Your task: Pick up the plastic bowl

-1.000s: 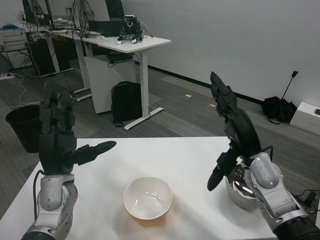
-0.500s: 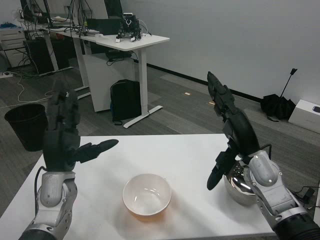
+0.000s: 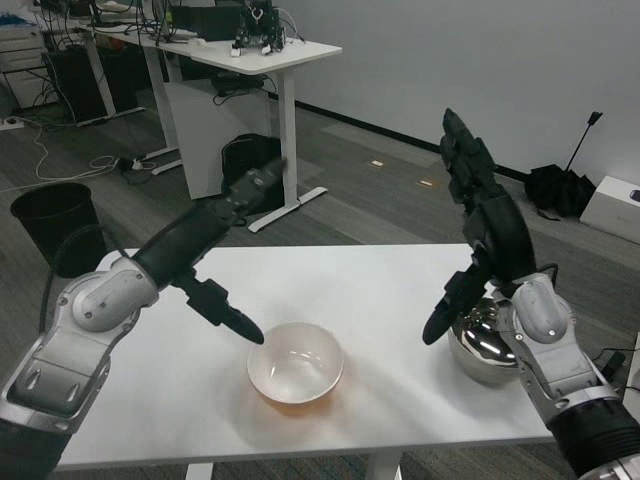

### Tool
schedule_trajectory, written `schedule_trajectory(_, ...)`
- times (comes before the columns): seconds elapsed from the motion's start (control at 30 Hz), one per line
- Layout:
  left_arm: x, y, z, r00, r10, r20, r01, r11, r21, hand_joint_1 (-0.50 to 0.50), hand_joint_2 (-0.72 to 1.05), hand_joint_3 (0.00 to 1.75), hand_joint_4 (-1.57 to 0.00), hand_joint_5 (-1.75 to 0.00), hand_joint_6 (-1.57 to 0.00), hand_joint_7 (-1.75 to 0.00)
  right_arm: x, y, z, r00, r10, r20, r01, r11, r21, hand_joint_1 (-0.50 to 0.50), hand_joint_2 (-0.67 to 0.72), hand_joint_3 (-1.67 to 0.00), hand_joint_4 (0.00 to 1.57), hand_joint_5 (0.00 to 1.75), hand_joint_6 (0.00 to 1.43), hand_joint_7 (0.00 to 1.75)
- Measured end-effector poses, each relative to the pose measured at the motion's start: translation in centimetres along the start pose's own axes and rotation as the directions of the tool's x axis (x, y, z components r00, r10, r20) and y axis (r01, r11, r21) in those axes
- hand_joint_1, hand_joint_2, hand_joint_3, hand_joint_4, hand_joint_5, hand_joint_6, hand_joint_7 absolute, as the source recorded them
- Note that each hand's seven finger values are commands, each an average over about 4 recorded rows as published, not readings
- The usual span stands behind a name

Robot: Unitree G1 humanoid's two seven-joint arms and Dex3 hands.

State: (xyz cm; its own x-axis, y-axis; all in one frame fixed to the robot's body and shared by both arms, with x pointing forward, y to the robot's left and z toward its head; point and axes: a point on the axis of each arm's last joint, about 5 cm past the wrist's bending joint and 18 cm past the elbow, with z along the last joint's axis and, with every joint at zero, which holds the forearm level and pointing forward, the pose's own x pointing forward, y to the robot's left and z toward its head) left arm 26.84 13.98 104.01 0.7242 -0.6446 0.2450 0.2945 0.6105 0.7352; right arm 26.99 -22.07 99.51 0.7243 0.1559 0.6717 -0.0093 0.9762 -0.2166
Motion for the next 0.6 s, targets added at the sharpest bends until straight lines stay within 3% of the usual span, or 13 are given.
schedule_trajectory(0.07, 0.7, -0.2, 0.8, 0.995, -0.094, -0.017, 0.094, 0.994, 0.047, -0.50, 0.16, 0.00, 0.00, 0.00, 0.00, 0.00, -0.2, -0.1, -0.3, 1.000, -0.009, -0.020, 0.009, 1.000, 0.001, -0.46, 0.60, 0.00, 0.00, 0.00, 0.00, 0.00)
schedule_trajectory(0.2, 1.4, -0.3, 2.1, 0.975, -0.207, -0.084, 0.216, 0.968, 0.130, -0.50, 0.16, 0.04, 0.00, 0.00, 0.00, 0.00, -0.5, -0.4, -0.8, 0.998, -0.020, -0.053, 0.020, 1.000, -0.001, -0.46, 0.60, 0.00, 0.00, 0.00, 0.00, 0.00)
schedule_trajectory(0.37, 2.1, -0.2, 3.8, 0.943, -0.294, -0.153, 0.325, 0.912, 0.248, -0.50, 0.16, 0.09, 0.00, 0.00, 0.00, 0.00, -0.9, -0.7, -1.3, 0.995, -0.036, -0.092, 0.035, 0.999, -0.012, -0.46, 0.60, 0.00, 0.00, 0.00, 0.00, 0.00)
schedule_trajectory(0.6, 3.4, -1.5, 5.4, 0.864, -0.453, -0.222, 0.504, 0.770, 0.392, -0.50, 0.16, 0.09, 0.00, 0.00, 0.00, 0.00, -1.1, -0.8, -1.8, 0.991, -0.049, -0.121, 0.047, 0.999, -0.019, -0.48, 0.60, 0.00, 0.00, 0.00, 0.00, 0.00)
